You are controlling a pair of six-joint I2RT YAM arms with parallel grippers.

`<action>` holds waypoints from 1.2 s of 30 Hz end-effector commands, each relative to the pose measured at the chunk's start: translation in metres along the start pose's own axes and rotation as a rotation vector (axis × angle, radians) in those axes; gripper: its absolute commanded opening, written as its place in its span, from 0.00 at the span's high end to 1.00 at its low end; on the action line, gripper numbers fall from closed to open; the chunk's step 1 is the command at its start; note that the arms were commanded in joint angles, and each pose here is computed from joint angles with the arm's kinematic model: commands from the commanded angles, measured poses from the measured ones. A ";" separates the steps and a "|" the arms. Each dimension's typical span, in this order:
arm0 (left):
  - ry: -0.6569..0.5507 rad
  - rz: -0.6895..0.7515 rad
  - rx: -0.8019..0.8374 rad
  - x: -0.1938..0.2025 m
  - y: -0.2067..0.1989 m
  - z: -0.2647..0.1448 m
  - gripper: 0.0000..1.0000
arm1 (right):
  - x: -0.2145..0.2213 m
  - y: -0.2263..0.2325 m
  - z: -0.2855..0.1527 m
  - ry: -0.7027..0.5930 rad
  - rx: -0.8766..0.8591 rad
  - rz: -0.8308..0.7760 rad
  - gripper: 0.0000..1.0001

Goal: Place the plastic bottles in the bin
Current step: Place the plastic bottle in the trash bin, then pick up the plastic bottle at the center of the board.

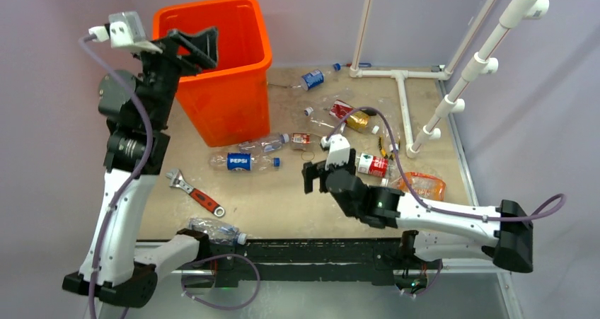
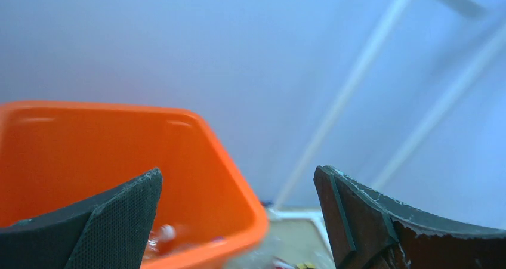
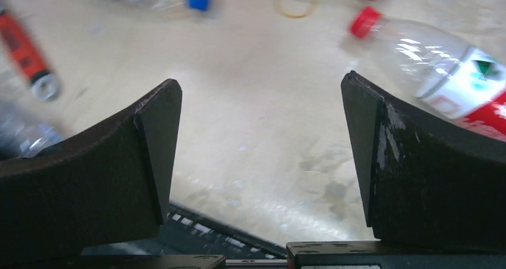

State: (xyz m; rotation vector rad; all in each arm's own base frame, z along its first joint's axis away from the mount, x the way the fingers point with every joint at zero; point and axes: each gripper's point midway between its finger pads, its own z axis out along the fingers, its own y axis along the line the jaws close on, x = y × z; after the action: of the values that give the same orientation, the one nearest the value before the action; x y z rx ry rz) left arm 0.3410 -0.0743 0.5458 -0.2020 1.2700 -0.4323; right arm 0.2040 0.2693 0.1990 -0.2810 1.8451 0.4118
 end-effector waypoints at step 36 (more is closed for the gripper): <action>0.565 -0.261 0.697 0.231 -0.079 -0.177 0.01 | 0.079 -0.119 0.122 0.500 0.207 -0.044 0.04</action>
State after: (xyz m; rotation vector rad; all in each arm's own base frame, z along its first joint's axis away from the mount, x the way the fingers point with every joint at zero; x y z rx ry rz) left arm 0.2156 -0.2264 0.3122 0.3652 1.6122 -1.1619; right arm 0.3312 0.1802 0.0550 -0.2393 2.3644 -0.0653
